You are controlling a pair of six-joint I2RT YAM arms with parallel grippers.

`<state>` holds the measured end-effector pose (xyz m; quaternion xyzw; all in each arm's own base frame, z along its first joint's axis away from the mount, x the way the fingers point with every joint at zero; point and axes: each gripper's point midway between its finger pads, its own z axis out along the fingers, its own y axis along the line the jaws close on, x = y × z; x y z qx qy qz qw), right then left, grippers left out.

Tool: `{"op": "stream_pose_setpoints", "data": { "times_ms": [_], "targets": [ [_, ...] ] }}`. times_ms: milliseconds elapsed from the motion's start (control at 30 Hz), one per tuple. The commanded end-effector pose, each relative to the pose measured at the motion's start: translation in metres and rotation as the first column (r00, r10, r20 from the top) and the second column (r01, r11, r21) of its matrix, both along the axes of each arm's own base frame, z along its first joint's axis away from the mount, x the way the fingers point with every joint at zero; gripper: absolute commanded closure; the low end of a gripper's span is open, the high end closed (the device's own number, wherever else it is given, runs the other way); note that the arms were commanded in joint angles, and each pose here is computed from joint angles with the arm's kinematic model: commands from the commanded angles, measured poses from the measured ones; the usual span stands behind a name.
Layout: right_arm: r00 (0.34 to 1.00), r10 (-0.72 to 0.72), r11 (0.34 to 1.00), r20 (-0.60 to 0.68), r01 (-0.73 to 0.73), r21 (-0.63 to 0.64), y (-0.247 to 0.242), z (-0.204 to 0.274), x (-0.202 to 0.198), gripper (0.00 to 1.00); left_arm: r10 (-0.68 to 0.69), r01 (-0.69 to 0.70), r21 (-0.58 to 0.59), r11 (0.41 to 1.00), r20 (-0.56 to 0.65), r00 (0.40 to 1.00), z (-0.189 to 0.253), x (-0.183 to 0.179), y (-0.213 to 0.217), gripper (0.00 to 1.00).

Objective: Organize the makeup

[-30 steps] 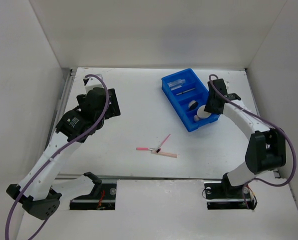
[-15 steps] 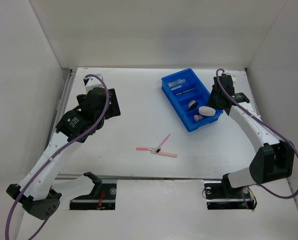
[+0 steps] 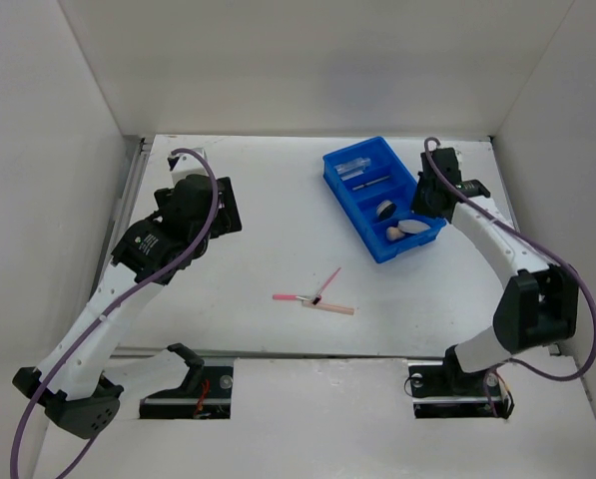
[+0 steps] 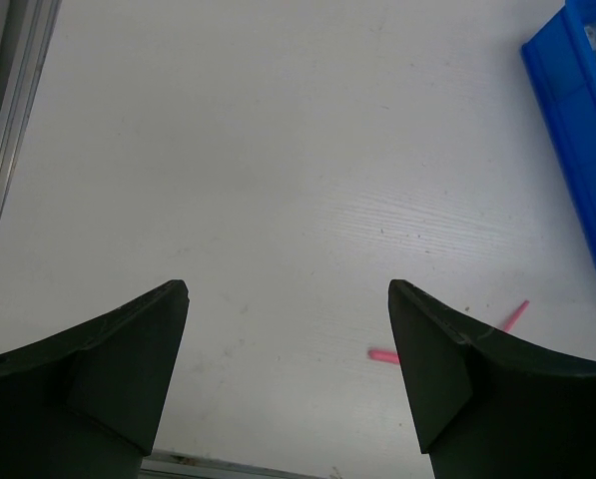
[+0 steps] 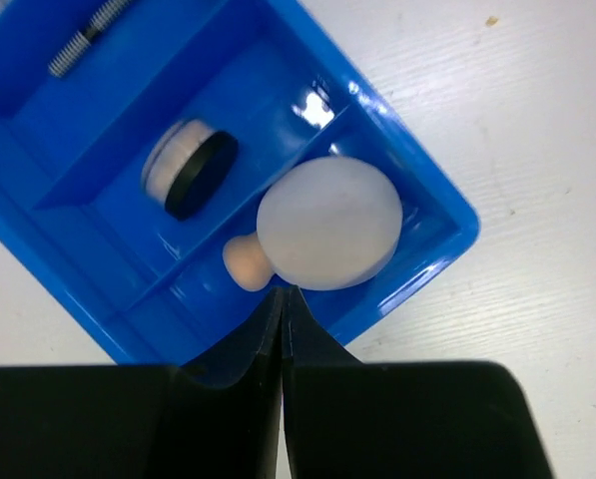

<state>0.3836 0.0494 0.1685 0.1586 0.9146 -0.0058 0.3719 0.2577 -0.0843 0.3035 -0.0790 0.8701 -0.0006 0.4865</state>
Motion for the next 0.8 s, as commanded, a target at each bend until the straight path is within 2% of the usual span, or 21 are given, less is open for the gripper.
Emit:
{"op": "stream_pose_setpoints", "data": {
  "times_ms": [0,67,133,167,267,333,367,400,433,467,567,667,700,767],
  "targets": [
    [0.999,0.035,0.998,0.013,-0.036,0.043,0.009,0.003,0.01,0.94,-0.004,0.004,-0.003,1.0,0.021,1.0,0.01,0.0,0.001,0.21],
    [0.99,0.119,0.987,0.075,-0.127,0.101,0.037,0.016,0.007,0.91,0.01,-0.01,0.006,1.0,0.027,1.0,0.01,0.001,0.004,0.21],
    [0.959,0.231,0.959,0.162,-0.252,0.127,0.064,0.035,-0.012,0.79,0.035,-0.035,0.001,0.999,0.048,0.998,0.015,0.0,0.009,0.21],
    [0.932,0.319,0.929,0.174,-0.344,0.139,0.092,0.037,-0.036,0.68,0.035,-0.035,0.001,0.999,0.048,0.998,0.015,0.0,0.009,0.21],
    [0.907,0.409,0.886,0.097,-0.42,0.196,0.132,0.018,-0.079,0.61,0.049,-0.049,-0.001,0.999,0.053,0.997,0.016,0.0,0.011,0.21],
    [0.87,0.493,0.839,0.016,-0.48,0.256,0.175,-0.008,-0.121,0.6,0.049,-0.05,0.004,0.999,0.046,0.998,0.012,0.0,0.011,0.21],
    [0.883,0.47,0.85,-0.011,-0.449,0.276,0.176,-0.016,-0.124,0.58,0.049,-0.05,0.004,0.999,0.046,0.998,0.012,0.0,0.011,0.21],
    [0.863,0.505,0.828,-0.024,-0.476,0.296,0.195,-0.023,-0.138,0.55,0.055,-0.055,0.002,0.999,0.039,0.998,0.008,0.0,0.01,0.21],
    [0.861,0.507,0.825,-0.041,-0.471,0.312,0.203,-0.03,-0.143,0.45,0.059,-0.059,-0.006,0.998,0.039,0.997,0.008,0.0,0.01,0.21],
    [0.874,0.481,0.834,-0.072,-0.43,0.346,0.214,-0.042,-0.144,0.41,0.048,-0.047,-0.008,0.999,0.026,0.999,0.004,-0.001,0.008,0.21],
    [0.853,0.505,0.813,-0.13,-0.42,0.402,0.242,-0.062,-0.15,0.37,0.039,-0.039,-0.041,0.998,0.006,0.999,-0.001,-0.005,0.004,0.21],
    [0.853,0.499,0.805,-0.151,-0.392,0.446,0.262,-0.07,-0.145,0.37,0.039,-0.039,-0.04,0.998,0.005,0.999,-0.003,-0.007,0.005,0.21],
    [0.857,0.474,0.824,-0.201,-0.352,0.444,0.262,-0.087,-0.146,0.39,0.039,-0.039,-0.041,0.998,0.006,0.999,-0.002,-0.01,0.007,0.21],
    [0.866,0.452,0.83,-0.215,-0.32,0.456,0.269,-0.091,-0.141,0.43,0.048,-0.047,-0.043,0.998,0.02,0.999,0.002,-0.011,0.01,0.21]
  ]
}}
